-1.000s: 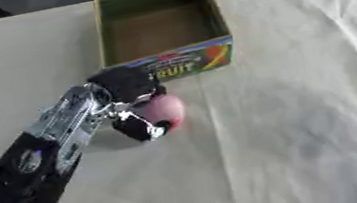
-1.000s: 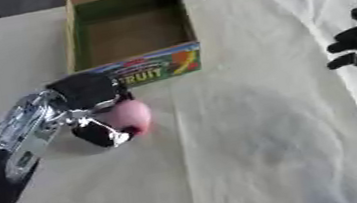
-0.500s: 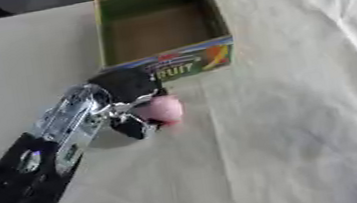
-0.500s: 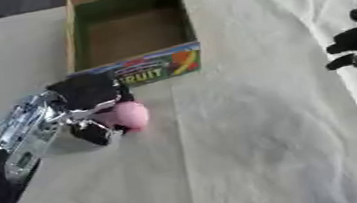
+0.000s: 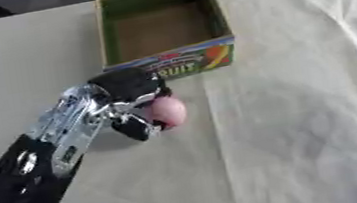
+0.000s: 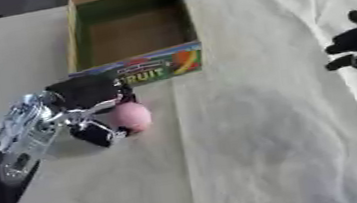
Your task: Pick up objects on the table and place them in the box.
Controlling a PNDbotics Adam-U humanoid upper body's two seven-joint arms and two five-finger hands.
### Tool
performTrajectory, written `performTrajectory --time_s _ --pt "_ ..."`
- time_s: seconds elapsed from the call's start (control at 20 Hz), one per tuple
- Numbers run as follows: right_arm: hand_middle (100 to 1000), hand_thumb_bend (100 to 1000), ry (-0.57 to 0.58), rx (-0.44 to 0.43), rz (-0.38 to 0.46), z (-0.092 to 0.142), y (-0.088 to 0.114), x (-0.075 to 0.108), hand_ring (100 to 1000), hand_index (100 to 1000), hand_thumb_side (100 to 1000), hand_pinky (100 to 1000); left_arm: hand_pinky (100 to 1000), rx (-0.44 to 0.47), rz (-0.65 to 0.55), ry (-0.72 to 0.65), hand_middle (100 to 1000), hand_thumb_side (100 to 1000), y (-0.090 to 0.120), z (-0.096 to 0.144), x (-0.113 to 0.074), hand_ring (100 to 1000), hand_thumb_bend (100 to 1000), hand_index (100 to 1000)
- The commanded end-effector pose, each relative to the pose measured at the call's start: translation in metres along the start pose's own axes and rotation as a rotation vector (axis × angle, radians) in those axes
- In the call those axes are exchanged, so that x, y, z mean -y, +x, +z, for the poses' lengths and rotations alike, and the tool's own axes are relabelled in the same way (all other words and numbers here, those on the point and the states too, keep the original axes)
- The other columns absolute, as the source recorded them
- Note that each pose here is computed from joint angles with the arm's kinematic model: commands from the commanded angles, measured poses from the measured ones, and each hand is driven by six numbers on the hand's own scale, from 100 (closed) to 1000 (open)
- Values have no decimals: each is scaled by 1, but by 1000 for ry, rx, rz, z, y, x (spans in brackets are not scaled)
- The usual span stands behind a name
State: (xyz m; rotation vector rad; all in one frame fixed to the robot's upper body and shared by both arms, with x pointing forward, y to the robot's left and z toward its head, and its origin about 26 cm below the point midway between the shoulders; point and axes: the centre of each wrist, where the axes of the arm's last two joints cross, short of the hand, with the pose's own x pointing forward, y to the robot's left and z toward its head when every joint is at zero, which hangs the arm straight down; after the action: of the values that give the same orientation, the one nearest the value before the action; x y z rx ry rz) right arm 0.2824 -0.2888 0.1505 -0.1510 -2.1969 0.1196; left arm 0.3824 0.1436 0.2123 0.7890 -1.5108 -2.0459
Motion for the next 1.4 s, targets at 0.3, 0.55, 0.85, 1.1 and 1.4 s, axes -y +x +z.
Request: performTrajectory --time_s 0.3,0.55,0.85,1.1,1.4 --pt "590 100 3 26 15 -3 7 2 630 834 1000 524 152 -14 -67 197 528 267 -3 37 -54 442 100 666" --pt "590 100 8 30 14 -5 7 2 630 835 1000 524 147 -40 -96 327 530 274 -7 56 -89 444 100 667" --pt "590 100 22 30 8 -6 8 1 630 836 1000 525 138 -151 -59 422 525 276 -35 51 -114 435 100 661" --pt "590 100 32 32 6 -7 8 -1 631 836 1000 526 170 -245 -41 489 522 280 -57 29 -121 431 100 660" --pt "589 100 46 38 3 -9 9 -4 631 837 1000 525 188 -316 -39 533 538 279 -77 -6 -115 447 100 678"
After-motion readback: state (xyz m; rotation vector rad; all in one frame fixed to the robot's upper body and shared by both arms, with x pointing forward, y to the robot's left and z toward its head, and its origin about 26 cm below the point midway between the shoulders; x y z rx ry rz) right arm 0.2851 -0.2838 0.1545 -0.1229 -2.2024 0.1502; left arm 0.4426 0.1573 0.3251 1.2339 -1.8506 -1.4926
